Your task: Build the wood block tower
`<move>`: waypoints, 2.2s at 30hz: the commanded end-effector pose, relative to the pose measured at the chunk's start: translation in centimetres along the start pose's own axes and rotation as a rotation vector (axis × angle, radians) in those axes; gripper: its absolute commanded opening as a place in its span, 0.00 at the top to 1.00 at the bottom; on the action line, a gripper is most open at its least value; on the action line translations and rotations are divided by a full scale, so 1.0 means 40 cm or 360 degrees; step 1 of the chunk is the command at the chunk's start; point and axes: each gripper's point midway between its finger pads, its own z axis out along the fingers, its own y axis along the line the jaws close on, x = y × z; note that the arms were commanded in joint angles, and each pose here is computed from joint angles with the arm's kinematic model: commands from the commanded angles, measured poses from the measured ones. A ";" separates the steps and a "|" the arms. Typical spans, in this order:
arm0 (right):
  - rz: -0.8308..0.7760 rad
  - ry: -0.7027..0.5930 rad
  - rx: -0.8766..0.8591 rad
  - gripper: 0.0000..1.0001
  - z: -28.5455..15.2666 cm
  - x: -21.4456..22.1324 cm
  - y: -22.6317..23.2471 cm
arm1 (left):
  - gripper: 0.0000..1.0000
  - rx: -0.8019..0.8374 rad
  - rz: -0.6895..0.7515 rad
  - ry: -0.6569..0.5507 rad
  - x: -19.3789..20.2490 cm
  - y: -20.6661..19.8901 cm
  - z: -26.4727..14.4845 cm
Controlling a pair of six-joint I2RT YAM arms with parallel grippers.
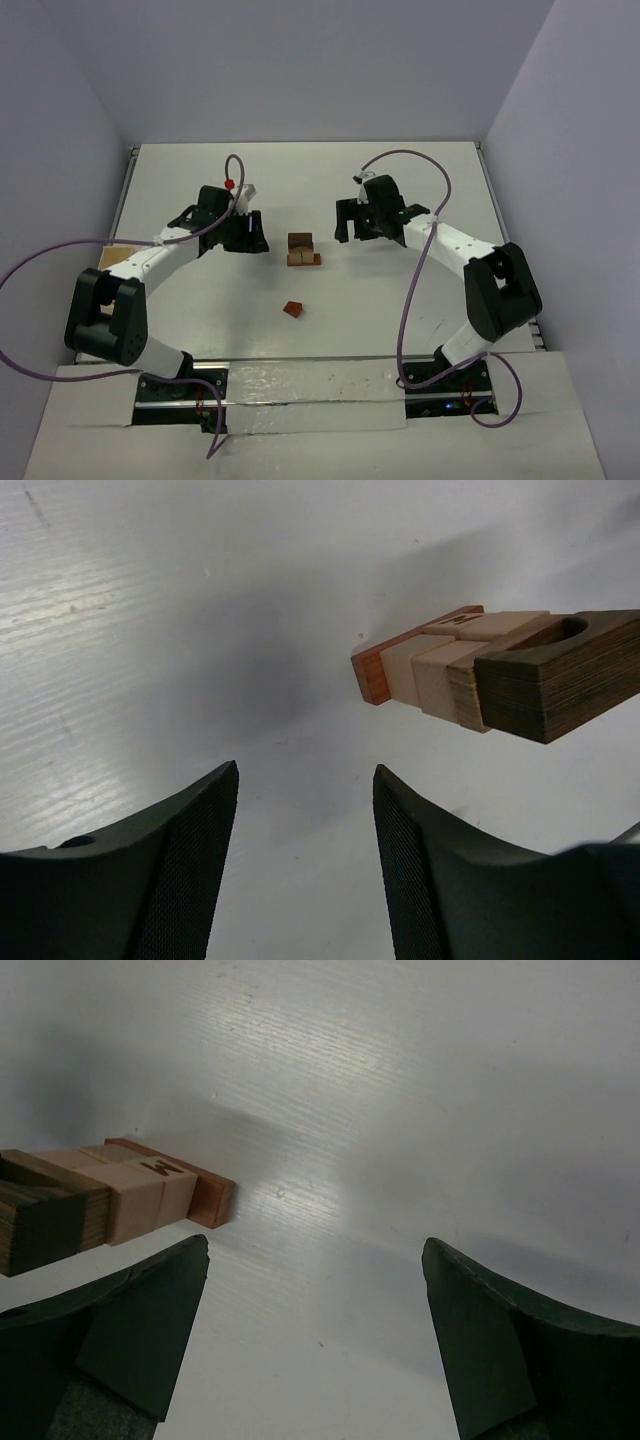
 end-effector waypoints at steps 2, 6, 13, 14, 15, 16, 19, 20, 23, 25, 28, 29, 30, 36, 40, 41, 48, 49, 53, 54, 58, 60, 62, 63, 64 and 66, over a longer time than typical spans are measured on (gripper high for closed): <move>0.0032 -0.0050 -0.0051 0.06 0.009 -0.047 0.031 | 0.44 0.0159 -0.0039 -0.0069 -0.065 -0.057 0.023; 0.0036 -0.0035 -0.0055 0.06 0.016 -0.042 0.032 | 0.52 0.0198 -0.0069 -0.0059 -0.073 -0.069 0.038; 0.0037 -0.0013 -0.0057 0.05 0.022 -0.033 0.032 | 0.60 0.0241 -0.0080 -0.0024 -0.067 -0.099 0.063; 0.0039 -0.0010 -0.0062 0.05 0.023 -0.031 0.033 | 0.59 0.0241 -0.0081 -0.0022 -0.066 -0.101 0.066; 0.0040 -0.0007 -0.0064 0.05 0.024 -0.030 0.033 | 0.58 0.0239 -0.0083 -0.0021 -0.066 -0.101 0.068; 0.0040 -0.0005 -0.0068 0.05 0.024 -0.029 0.033 | 0.57 0.0240 -0.0080 -0.0022 -0.070 -0.104 0.070; 0.0037 0.0004 -0.0070 0.05 0.025 -0.026 0.033 | 0.54 0.0245 -0.0074 -0.0018 -0.079 -0.111 0.075; 0.0036 0.0006 -0.0070 0.04 0.025 -0.025 0.034 | 0.53 0.0245 -0.0075 -0.0016 -0.080 -0.111 0.077; 0.0033 0.0007 -0.0075 0.04 0.025 -0.025 0.035 | 0.53 0.0250 -0.0073 -0.0013 -0.083 -0.114 0.079; 0.0033 0.0004 -0.0075 0.04 0.024 -0.028 0.035 | 0.53 0.0255 -0.0069 -0.0012 -0.085 -0.117 0.080; 0.0028 0.0004 -0.0073 0.03 0.022 -0.031 0.036 | 0.53 0.0266 -0.0066 -0.0005 -0.083 -0.121 0.081; 0.0028 0.0004 -0.0073 0.03 0.022 -0.031 0.036 | 0.52 0.0265 -0.0067 -0.0003 -0.082 -0.121 0.082; 0.0028 -0.0001 -0.0075 0.03 0.021 -0.033 0.037 | 0.52 0.0267 -0.0064 -0.0004 -0.083 -0.123 0.081; 0.0026 -0.0002 -0.0076 0.03 0.021 -0.034 0.038 | 0.51 0.0283 -0.0050 0.0002 -0.082 -0.135 0.082; 0.0027 0.0000 -0.0081 0.03 0.022 -0.037 0.040 | 0.51 0.0295 -0.0041 0.0003 -0.080 -0.142 0.080; 0.0028 0.0001 -0.0081 0.03 0.022 -0.037 0.040 | 0.51 0.0297 -0.0040 0.0002 -0.081 -0.142 0.079; 0.0025 0.0001 -0.0082 0.02 0.023 -0.037 0.040 | 0.51 0.0303 -0.0031 0.0005 -0.078 -0.147 0.077; 0.0026 0.0001 -0.0081 0.02 0.022 -0.038 0.040 | 0.50 0.0304 -0.0031 0.0005 -0.079 -0.147 0.077; 0.0025 0.0002 -0.0084 0.02 0.023 -0.038 0.041 | 0.51 0.0309 -0.0026 0.0007 -0.078 -0.149 0.079; 0.0025 0.0003 -0.0086 0.02 0.023 -0.038 0.041 | 0.50 0.0308 -0.0026 0.0009 -0.077 -0.149 0.079; 0.0025 0.0003 -0.0086 0.02 0.023 -0.038 0.042 | 0.50 0.0306 -0.0019 0.0006 -0.078 -0.148 0.077; 0.0025 0.0005 -0.0086 0.02 0.023 -0.038 0.040 | 0.50 0.0305 -0.0017 0.0001 -0.080 -0.149 0.076; 0.0024 0.0003 -0.0087 0.02 0.023 -0.039 0.041 | 0.50 0.0302 -0.0018 0.0002 -0.078 -0.147 0.076; 0.0025 0.0005 -0.0088 0.02 0.023 -0.037 0.042 | 0.50 0.0300 -0.0019 0.0003 -0.077 -0.147 0.076; 0.0025 0.0006 -0.0088 0.02 0.022 -0.037 0.042 | 0.50 0.0300 -0.0016 0.0002 -0.078 -0.147 0.075; 0.0022 -0.0002 -0.0087 0.02 0.019 -0.039 0.041 | 0.50 0.0287 -0.0010 -0.0003 -0.080 -0.144 0.071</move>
